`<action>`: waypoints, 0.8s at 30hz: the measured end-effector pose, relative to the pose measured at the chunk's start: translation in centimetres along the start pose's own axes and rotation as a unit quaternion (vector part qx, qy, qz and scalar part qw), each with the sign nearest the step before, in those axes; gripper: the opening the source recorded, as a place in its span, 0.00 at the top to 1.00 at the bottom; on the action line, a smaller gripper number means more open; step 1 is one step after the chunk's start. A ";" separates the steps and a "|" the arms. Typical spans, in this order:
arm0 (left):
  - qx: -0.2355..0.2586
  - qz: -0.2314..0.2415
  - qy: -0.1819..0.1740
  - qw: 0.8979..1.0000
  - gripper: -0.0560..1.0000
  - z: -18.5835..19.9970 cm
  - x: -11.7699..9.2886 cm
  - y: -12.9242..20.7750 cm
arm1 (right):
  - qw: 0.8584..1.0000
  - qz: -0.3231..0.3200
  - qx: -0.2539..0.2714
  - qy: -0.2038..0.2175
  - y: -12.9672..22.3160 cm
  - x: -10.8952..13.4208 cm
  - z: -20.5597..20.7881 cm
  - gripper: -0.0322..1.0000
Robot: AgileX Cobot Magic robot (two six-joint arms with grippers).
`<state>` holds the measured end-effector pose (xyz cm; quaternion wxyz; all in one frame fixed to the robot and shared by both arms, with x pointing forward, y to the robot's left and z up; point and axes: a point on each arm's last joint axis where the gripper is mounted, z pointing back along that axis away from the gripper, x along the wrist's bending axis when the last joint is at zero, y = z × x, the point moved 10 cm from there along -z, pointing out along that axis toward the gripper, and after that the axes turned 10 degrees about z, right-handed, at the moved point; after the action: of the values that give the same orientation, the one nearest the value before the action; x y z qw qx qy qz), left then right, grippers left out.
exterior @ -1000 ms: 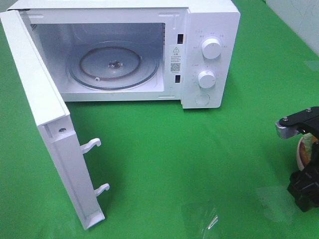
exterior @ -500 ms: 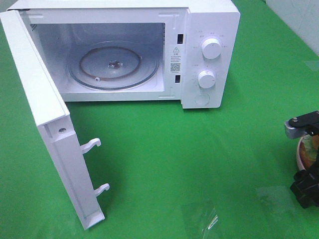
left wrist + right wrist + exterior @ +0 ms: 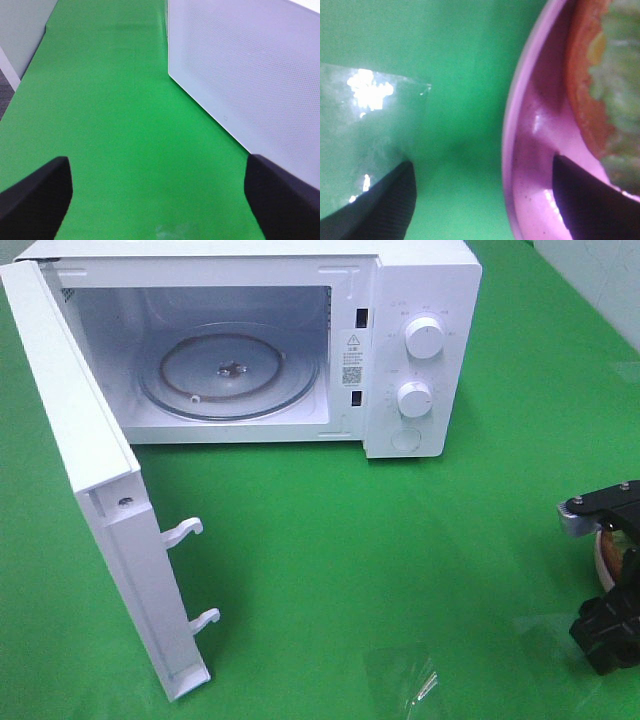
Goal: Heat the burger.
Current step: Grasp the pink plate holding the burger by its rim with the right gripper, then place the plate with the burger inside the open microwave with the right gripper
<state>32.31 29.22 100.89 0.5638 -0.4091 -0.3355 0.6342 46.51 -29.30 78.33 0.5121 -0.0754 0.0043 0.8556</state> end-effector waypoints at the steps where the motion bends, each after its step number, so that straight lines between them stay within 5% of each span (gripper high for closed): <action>1: 0.000 0.000 0.000 1.000 0.14 0.0 0.0 0.0 | 1.000 0.000 -0.001 0.000 0.0 0.0 0.0 0.27; 5: 0.000 0.000 0.000 1.000 0.14 0.0 0.0 0.0 | 1.000 -0.005 -0.004 0.002 -0.2 -0.1 0.0 0.36; 11: 0.000 0.000 0.000 1.000 0.14 0.0 0.0 0.0 | 1.000 -0.007 -0.010 0.007 -0.4 -0.3 0.0 0.65; 12: 0.000 0.000 0.000 1.000 0.14 0.0 0.0 0.0 | 1.000 -0.010 -0.012 0.008 -0.5 -0.4 0.0 0.77; 16: 0.000 0.000 0.000 1.000 0.14 0.0 0.0 0.0 | 1.000 -0.010 -0.016 0.010 -0.7 -0.5 0.2 0.88; 24: 0.000 0.000 0.000 1.000 0.14 0.0 0.0 0.0 | 0.999 -0.018 -0.024 0.011 -1.1 -0.6 0.6 0.90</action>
<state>32.31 29.22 100.89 0.5638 -0.4091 -0.3355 0.6342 47.68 -29.27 79.05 0.5257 -0.0975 -0.0118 0.8450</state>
